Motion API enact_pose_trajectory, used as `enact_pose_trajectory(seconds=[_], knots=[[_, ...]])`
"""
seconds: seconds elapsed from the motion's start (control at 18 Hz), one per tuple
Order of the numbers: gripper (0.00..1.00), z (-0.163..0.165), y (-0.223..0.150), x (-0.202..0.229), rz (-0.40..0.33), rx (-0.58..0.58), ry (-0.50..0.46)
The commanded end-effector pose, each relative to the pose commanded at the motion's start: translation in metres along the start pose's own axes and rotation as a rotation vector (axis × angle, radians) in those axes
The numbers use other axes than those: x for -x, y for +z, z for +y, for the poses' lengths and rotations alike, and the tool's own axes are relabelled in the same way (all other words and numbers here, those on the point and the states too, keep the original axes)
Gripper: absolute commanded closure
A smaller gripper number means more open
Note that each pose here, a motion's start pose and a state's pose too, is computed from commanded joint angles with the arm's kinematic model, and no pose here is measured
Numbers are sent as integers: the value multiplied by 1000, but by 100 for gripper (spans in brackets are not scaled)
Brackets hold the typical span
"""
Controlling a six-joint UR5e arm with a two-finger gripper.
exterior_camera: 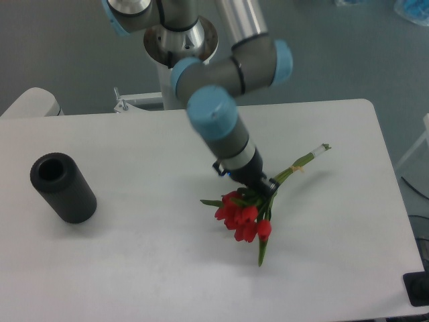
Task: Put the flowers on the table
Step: 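Open the gripper, release the tulip stems, and move the gripper away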
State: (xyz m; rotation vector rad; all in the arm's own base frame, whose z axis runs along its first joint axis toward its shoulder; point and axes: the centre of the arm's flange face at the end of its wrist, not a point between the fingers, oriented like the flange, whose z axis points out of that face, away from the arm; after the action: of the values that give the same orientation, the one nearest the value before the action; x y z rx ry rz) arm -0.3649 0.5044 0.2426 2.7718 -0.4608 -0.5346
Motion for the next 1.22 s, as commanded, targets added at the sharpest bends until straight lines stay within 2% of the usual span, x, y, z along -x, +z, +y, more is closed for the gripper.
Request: enact_pose_trajectory(seconds=[0.17, 0.22, 0.28, 0.33, 0.39, 0.44, 0.56, 0.67, 0.89, 1.0, 1.06, 1.22], knots=[[71, -6, 8, 4, 6, 1, -5], [65, -8, 6, 8, 2, -9, -6], [55, -8, 3, 11, -5, -11, -6], [25, -7, 0, 16, -14, -15, -6], [5, -5, -8, 26, -33, -23, -19], [0, -2, -19, 41, -63, -33, -47], [0, 7, -49, 80, -124, -82, -105], [0, 22, -62, 115, -144, -151, -188], [0, 75, -65, 174, -126, -337, -317], [0, 114, -54, 194, -122, -343, -355], [0, 133, -47, 200, -124, -330, -350], [0, 186, -20, 207, -96, -272, -253]])
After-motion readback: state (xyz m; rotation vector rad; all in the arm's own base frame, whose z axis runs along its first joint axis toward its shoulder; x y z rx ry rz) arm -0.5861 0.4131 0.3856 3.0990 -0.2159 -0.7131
